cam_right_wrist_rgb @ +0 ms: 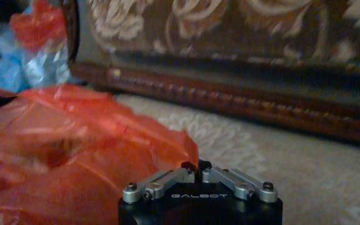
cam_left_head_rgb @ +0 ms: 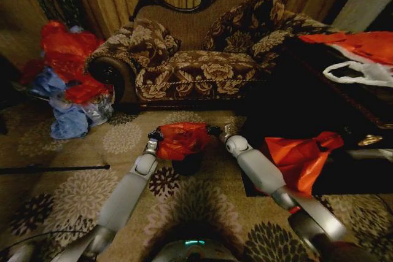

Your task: Place a garbage bag over the trash bin.

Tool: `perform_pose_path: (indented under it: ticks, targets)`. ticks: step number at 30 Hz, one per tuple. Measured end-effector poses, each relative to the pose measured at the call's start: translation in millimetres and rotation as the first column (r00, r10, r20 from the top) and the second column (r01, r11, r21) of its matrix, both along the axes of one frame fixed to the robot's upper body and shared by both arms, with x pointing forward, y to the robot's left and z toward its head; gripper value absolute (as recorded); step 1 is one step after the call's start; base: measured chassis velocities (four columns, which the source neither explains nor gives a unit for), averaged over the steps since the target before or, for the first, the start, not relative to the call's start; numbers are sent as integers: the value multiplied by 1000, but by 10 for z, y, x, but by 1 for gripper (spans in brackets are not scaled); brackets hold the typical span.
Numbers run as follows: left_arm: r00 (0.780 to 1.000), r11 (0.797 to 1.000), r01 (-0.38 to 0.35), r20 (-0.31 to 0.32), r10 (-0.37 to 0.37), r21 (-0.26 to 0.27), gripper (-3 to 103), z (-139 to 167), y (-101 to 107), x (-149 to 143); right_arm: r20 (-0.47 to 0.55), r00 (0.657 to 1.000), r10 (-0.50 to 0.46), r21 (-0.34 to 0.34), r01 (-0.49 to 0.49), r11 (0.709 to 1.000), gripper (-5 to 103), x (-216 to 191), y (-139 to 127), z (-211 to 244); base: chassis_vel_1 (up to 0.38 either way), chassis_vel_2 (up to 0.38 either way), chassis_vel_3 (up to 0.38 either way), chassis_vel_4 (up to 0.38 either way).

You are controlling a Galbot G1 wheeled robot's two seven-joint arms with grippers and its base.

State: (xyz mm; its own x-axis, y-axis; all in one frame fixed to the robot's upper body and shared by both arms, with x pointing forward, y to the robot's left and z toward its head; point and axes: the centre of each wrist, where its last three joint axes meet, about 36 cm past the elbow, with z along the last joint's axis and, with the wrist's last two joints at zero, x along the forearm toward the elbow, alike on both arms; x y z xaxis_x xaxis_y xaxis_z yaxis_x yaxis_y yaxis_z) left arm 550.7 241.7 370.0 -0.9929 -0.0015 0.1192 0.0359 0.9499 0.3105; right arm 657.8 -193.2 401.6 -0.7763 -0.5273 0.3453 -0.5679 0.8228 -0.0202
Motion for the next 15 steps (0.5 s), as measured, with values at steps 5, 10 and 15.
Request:
perform_pose_path:
  ticks: [5,10,15]
  targets:
    - [999,1000,2,-47,-3,-19,0,-161,-57,54,-27,999,32,-7,-32,999,0,49,122,-166,0,0,0,0]
    - [997,999,-14,-79,11,-41,0,-248,-33,99,-36,998,45,1,-45,999,0,137,241,-207,0,0,0,0]
    - [994,998,-25,-111,18,-64,0,-279,10,128,-43,997,62,-13,-62,998,0,212,271,-233,0,0,0,0]
